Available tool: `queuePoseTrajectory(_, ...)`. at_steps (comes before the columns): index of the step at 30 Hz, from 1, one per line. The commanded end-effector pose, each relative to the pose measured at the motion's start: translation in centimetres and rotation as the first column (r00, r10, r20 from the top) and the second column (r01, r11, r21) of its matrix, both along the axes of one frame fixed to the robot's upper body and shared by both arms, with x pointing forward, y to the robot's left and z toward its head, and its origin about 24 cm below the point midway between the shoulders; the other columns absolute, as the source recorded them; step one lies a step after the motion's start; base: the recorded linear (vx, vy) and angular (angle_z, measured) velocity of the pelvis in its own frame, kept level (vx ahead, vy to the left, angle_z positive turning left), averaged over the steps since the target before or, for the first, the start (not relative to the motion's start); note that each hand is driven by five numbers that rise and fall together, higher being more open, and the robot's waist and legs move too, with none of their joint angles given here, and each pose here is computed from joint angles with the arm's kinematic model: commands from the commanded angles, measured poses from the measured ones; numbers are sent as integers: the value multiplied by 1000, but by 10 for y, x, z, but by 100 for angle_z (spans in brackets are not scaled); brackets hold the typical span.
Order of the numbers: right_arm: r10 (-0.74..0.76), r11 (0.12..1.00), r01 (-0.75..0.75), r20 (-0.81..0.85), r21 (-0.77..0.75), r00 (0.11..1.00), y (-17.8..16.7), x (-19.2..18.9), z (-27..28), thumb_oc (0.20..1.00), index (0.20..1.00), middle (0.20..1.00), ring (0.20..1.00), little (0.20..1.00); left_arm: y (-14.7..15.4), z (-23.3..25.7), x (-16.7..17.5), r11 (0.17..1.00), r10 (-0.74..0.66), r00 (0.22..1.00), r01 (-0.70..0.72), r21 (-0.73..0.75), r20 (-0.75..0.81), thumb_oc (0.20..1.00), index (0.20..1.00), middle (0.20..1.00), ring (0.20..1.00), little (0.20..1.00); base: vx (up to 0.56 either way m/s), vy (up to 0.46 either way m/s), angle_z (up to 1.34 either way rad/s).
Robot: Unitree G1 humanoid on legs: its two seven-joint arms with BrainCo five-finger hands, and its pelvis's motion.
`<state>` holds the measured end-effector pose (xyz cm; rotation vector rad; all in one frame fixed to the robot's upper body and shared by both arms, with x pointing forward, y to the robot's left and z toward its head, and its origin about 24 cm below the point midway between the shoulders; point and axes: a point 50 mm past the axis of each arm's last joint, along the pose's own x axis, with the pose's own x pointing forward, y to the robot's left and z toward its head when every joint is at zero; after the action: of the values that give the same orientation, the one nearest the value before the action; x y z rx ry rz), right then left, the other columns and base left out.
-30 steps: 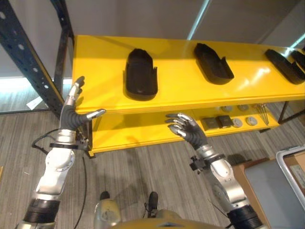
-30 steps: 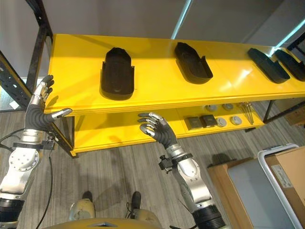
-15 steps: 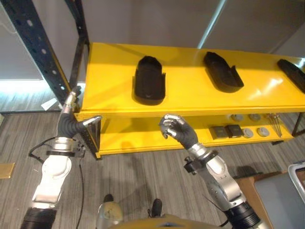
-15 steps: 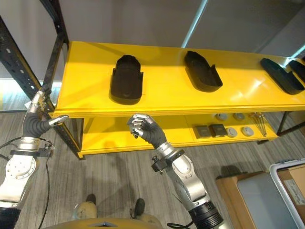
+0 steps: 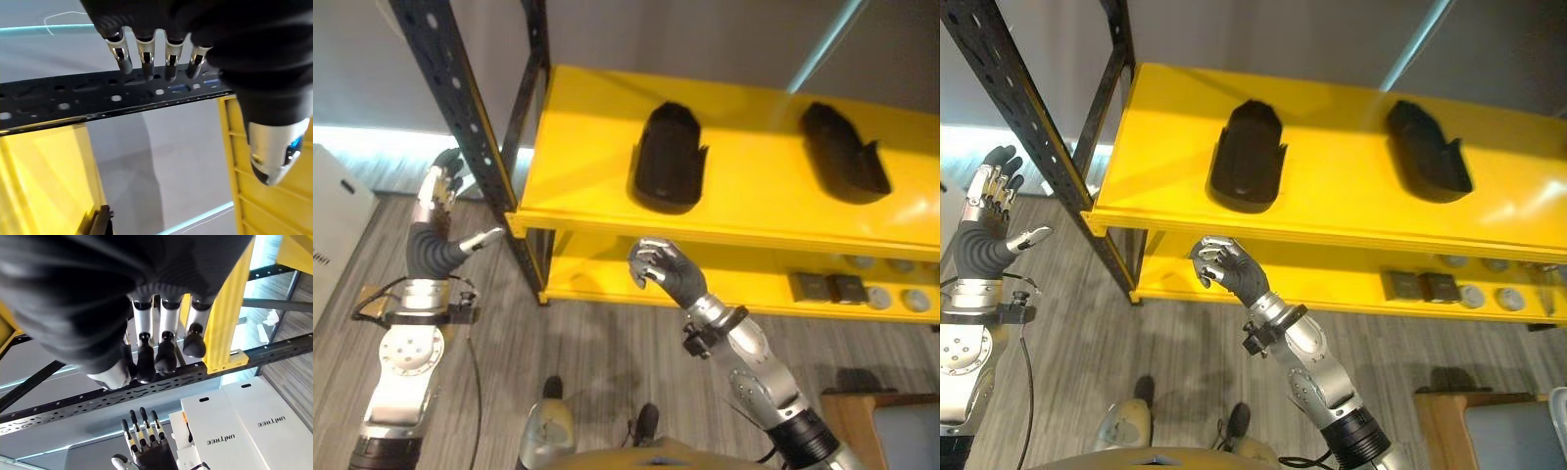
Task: Move parts from the plastic box to the shelf.
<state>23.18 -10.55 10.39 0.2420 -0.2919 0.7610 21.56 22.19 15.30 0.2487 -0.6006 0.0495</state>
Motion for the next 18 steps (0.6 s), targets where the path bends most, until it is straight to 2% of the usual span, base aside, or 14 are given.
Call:
queuePoseTrajectory(1, 17, 997, -26, 115, 72, 993, 1, 3, 26, 200, 200, 200, 200, 200, -7, 22, -4, 998, -61, 990, 62, -2, 131, 1000, 1000, 1000, 1000, 1000, -10, 16, 19)
queuePoseTrajectory(7, -44, 997, 35, 149, 65, 988, -4, 8, 32, 200, 200, 200, 200, 200, -7, 22, -6, 998, -60, 990, 60, 7, 129, 1000, 1000, 1000, 1000, 1000, -3, 5, 14)
queuePoseTrajectory(10, -107, 990, 83, 228, 112, 968, -11, 9, 51, 200, 200, 200, 200, 200, -4, 23, -7, 999, -42, 990, 45, -24, 135, 1000, 1000, 1000, 1000, 1000, -4, 2, 1)
queuePoseTrajectory(18, -259, 960, 178, 437, 218, 861, -22, 10, 101, 200, 200, 200, 200, 200, -7, 20, -2, 994, -60, 990, 71, -81, 130, 1000, 1000, 1000, 1000, 1000, 1, 5, 5)
